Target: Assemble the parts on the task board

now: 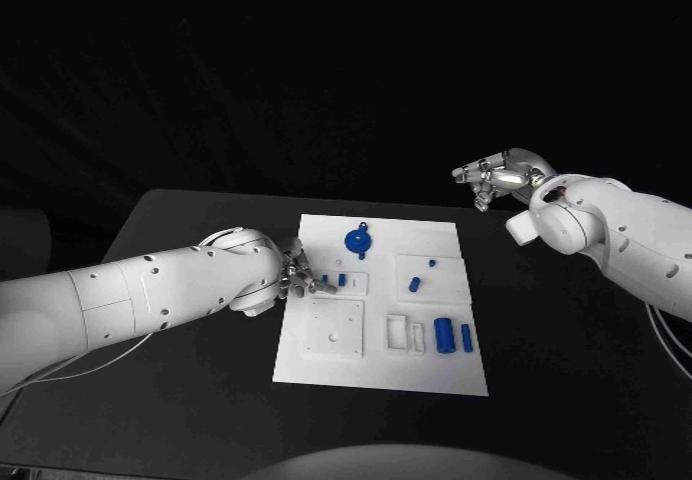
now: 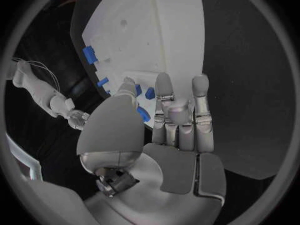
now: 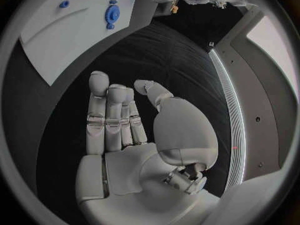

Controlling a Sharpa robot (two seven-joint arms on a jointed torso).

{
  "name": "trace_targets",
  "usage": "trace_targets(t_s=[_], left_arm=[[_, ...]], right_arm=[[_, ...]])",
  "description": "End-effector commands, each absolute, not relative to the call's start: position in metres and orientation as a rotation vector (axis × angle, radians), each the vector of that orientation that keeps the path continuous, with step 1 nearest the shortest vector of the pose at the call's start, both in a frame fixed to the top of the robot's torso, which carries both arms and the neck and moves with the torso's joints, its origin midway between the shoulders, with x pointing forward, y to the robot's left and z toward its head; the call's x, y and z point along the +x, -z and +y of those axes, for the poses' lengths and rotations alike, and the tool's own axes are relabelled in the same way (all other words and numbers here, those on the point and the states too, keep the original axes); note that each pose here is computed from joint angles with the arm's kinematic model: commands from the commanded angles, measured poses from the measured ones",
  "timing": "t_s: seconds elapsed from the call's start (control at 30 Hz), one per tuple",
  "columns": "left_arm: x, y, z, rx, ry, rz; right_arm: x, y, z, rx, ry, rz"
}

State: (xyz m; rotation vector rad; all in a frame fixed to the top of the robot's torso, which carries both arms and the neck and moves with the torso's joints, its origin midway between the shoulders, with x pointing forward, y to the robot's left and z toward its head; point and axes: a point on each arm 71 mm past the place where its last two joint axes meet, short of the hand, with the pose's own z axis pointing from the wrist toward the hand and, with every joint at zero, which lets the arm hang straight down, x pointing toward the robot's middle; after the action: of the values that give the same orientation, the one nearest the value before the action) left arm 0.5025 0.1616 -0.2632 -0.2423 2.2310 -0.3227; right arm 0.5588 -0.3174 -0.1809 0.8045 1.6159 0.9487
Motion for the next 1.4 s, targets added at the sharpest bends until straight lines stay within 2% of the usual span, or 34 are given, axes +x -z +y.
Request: trace_targets(t_s=[0.03, 0.17, 0.33, 0.5, 0.67, 0.9, 1.03, 1.2, 1.4], left_arm=[[0.5, 0.264, 0.16, -0.249, 0.363, 2.263], [0.5, 0.261, 0.163, -0.251, 0.408, 2.264], [0.502, 0.249, 0.168, -0.21, 0.528, 2.284], [0.515, 0.218, 0.178, -0.214, 0.67, 2.2], [0.524, 0.194, 0.177, -0.195, 0.836, 2.118], [0.532, 0.172, 0.158, -0.087, 0.991, 1.938], [0.536, 0.164, 0.144, 0.013, 1.0, 1.82], [0.543, 0.162, 0.128, 0.152, 0.942, 1.745], [0.548, 0.171, 0.115, 0.251, 0.871, 1.71]], right_arm=[[0.558, 0.183, -0.316, 0.802, -0.96, 1.63], [0.558, 0.184, -0.317, 0.803, -0.959, 1.631], [0.557, 0.184, -0.318, 0.806, -0.96, 1.627], [0.557, 0.185, -0.319, 0.811, -0.961, 1.617], [0.557, 0.184, -0.319, 0.828, -0.985, 1.597], [0.558, 0.183, -0.316, 0.827, -1.0, 1.561], [0.559, 0.183, -0.314, 0.803, -0.999, 1.556], [0.56, 0.182, -0.31, 0.79, -1.007, 1.548], [0.56, 0.182, -0.304, 0.787, -1.014, 1.542]])
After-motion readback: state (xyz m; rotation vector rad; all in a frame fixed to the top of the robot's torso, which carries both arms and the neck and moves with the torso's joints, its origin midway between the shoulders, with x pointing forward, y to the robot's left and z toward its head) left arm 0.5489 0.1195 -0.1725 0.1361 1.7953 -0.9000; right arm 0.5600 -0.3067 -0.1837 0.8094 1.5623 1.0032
